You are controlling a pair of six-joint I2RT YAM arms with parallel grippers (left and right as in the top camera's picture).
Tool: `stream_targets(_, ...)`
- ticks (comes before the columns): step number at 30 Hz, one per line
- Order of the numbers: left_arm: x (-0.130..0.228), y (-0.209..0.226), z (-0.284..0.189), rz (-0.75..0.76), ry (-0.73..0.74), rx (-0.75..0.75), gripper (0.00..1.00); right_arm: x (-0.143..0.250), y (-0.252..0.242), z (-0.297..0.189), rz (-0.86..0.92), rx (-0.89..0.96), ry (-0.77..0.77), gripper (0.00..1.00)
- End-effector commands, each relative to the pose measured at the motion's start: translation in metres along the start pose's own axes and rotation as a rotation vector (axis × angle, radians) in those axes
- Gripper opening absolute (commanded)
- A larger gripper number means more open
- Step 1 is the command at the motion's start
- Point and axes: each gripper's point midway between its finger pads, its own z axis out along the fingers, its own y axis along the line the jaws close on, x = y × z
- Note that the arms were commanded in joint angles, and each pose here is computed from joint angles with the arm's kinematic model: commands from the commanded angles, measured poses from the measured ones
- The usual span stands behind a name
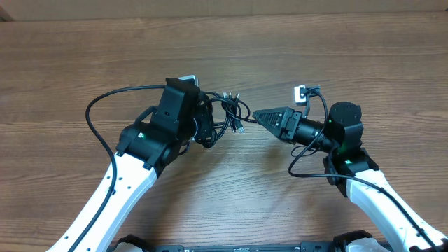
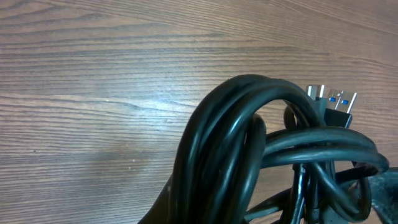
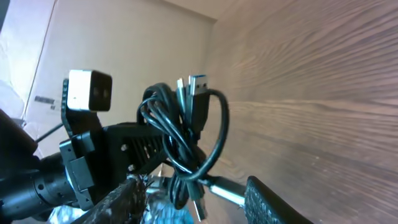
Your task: Untangle cables
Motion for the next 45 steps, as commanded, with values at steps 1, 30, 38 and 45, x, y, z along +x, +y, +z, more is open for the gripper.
stream_targets(1, -0.003, -0.008, -0.007, -0.012, -0.019, 0.029, 0.04, -0.001, 0.008, 0.001, -0.01, -0.018, 0.008, 0.5)
stream_targets(30, -0.007, -0.004, -0.007, -0.024, -0.04, 0.003, 0.04, 0.005, 0.004, -0.002, -0.002, -0.016, 0.047, 0.49)
stream_targets(38, -0.006, -0.006, -0.007, -0.023, -0.033, 0.014, 0.05, 0.005, 0.005, -0.002, -0.007, -0.019, 0.044, 0.49)
stream_targets(45, -0.005, -0.006, -0.007, -0.023, -0.03, 0.019, 0.04, 0.004, 0.005, -0.002, -0.02, -0.019, 0.043, 0.49)
